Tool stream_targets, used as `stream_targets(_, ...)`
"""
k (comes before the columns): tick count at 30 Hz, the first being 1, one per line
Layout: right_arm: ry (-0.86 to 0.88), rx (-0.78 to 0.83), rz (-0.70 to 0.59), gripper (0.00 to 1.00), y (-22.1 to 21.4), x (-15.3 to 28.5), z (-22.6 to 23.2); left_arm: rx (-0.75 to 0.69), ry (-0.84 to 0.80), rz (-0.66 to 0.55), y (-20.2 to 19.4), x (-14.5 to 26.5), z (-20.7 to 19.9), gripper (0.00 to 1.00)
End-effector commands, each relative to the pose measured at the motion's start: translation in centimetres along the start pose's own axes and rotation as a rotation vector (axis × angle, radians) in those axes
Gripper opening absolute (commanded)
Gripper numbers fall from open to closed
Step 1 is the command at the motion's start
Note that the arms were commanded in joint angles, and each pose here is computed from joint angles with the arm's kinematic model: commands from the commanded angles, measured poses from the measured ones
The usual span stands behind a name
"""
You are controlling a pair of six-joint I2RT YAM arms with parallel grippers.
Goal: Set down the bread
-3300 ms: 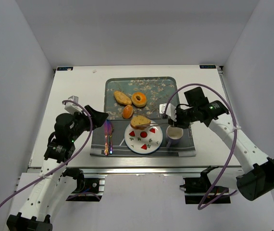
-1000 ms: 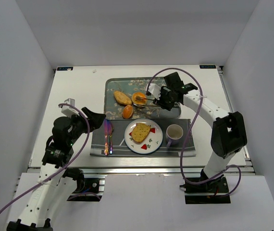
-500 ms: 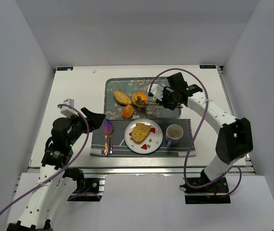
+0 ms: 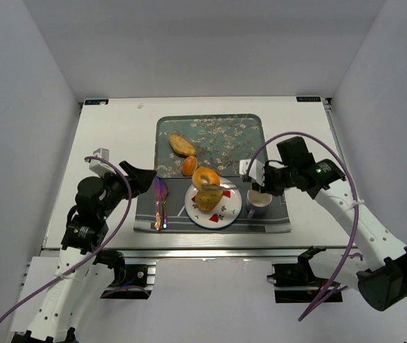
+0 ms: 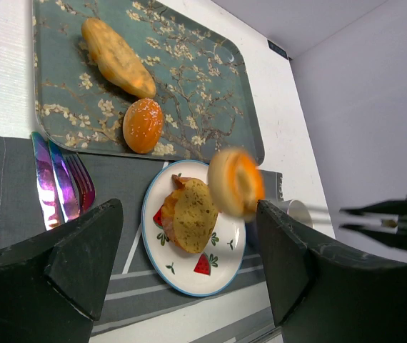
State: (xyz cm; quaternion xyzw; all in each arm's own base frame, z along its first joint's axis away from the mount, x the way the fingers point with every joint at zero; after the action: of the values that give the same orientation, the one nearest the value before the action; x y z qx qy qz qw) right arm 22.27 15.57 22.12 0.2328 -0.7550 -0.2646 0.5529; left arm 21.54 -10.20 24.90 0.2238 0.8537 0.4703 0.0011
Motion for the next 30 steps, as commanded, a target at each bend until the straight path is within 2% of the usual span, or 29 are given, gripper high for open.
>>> stream_targets(1, 0.115, 0.014, 0.029, 0.05, -2.0, -0.6, 3.2, 0.012, -0.008, 0.008, -0.4, -0.1, 0.1, 0.85)
stream_targets(11, 0.119, -0.004, 0.051, 0.11, -2.1, -2.6, 3.2, 0.013, -0.028, 0.030, -0.7, -0.4, -0.1, 0.85)
stream_targets(13, 0.121, 0.000, 0.065, 0.17, -2.2, -2.9, 3.1, 0.013, -0.029, 0.027, -0.6, -0.3, -0.2, 0.85)
stream_targets(15, 0.114, 0.013, 0.083, 0.30, -2.4, -3.0, 3.0, 0.016, -0.023, 0.030, -0.8, -0.3, 0.0, 0.85)
stream_targets(18, 0.112, 0.021, 0.103, 0.42, -2.9, -3.1, 2.9, 0.019, -0.015, 0.028, -1.0, -0.2, 0.2, 0.85)
stream_targets(23, 0.105, 0.047, 0.057, 0.48, -2.0, -2.2, 3.2, 0.024, -0.013, 0.031, -1.2, -0.2, 0.3, 0.85)
stream_targets(30, 0.066, 0.078, -0.038, 0.48, 0.1, 0.2, 3.6, 0.016, -0.009, 0.051, -1.6, -0.6, 0.6, 0.85)
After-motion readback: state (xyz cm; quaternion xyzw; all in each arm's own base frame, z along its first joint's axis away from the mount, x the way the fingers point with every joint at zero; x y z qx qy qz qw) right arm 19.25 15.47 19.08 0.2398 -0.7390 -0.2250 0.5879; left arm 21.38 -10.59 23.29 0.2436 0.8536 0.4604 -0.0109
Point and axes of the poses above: each gripper's point midway between its finger pads, its own x axis back along the fingers, its own z axis along the line the jaws close on, y = z × x, the point moved 3 cm from there along x, back along the fingers, and after that the axes turned 7 degrees about -x, right-handed, at the moved point
